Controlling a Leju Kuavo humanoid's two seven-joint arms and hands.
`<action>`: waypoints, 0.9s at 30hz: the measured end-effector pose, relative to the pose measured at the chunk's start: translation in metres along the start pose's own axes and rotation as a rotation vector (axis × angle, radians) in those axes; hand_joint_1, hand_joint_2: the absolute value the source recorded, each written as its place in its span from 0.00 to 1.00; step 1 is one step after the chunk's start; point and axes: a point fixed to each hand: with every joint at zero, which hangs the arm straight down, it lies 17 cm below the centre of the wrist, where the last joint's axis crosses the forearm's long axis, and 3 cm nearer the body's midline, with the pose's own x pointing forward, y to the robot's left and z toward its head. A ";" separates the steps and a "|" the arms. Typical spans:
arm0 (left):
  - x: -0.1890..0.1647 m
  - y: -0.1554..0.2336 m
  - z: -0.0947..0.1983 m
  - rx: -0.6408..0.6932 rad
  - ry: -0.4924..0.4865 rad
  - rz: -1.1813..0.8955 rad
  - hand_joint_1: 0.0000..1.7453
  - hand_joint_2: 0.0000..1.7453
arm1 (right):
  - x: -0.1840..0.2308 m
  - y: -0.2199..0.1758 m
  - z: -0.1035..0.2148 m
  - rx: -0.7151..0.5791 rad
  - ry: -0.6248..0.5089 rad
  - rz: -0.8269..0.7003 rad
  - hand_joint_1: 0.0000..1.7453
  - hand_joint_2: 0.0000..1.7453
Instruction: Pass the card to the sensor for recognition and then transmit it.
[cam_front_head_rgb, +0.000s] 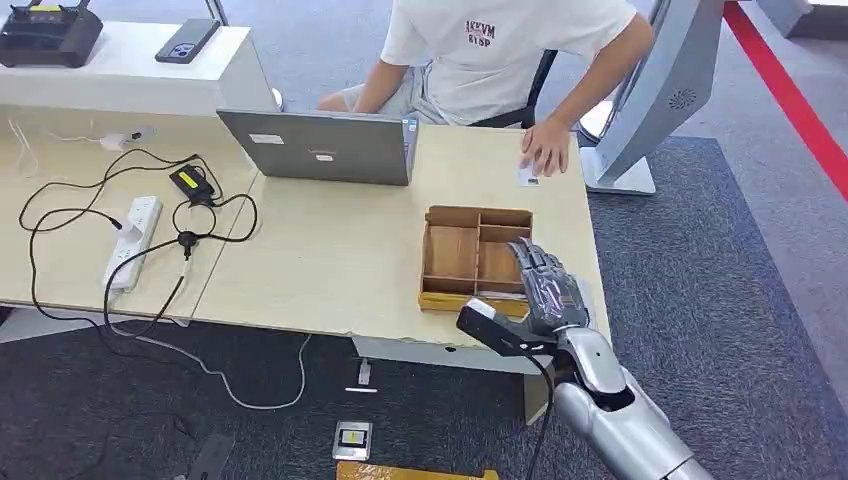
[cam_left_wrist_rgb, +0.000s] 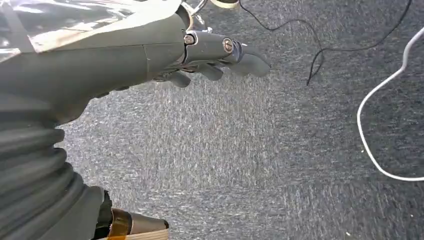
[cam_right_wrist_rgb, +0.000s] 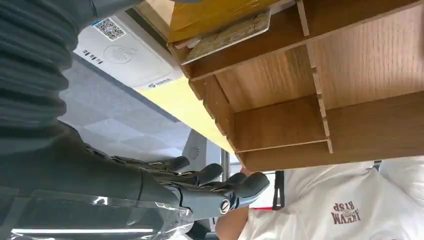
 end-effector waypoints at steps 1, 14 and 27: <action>0.000 0.000 0.000 0.000 0.000 0.000 0.00 1.00 | 0.000 0.001 0.000 0.000 0.000 -0.002 0.00 1.00; 0.000 -0.001 0.000 -0.007 0.000 0.002 0.00 1.00 | -0.003 0.011 0.000 0.024 0.011 -0.005 0.00 1.00; 0.001 -0.002 0.000 -0.011 0.001 0.006 0.00 1.00 | 0.003 0.014 -0.004 0.038 0.009 -0.020 0.00 1.00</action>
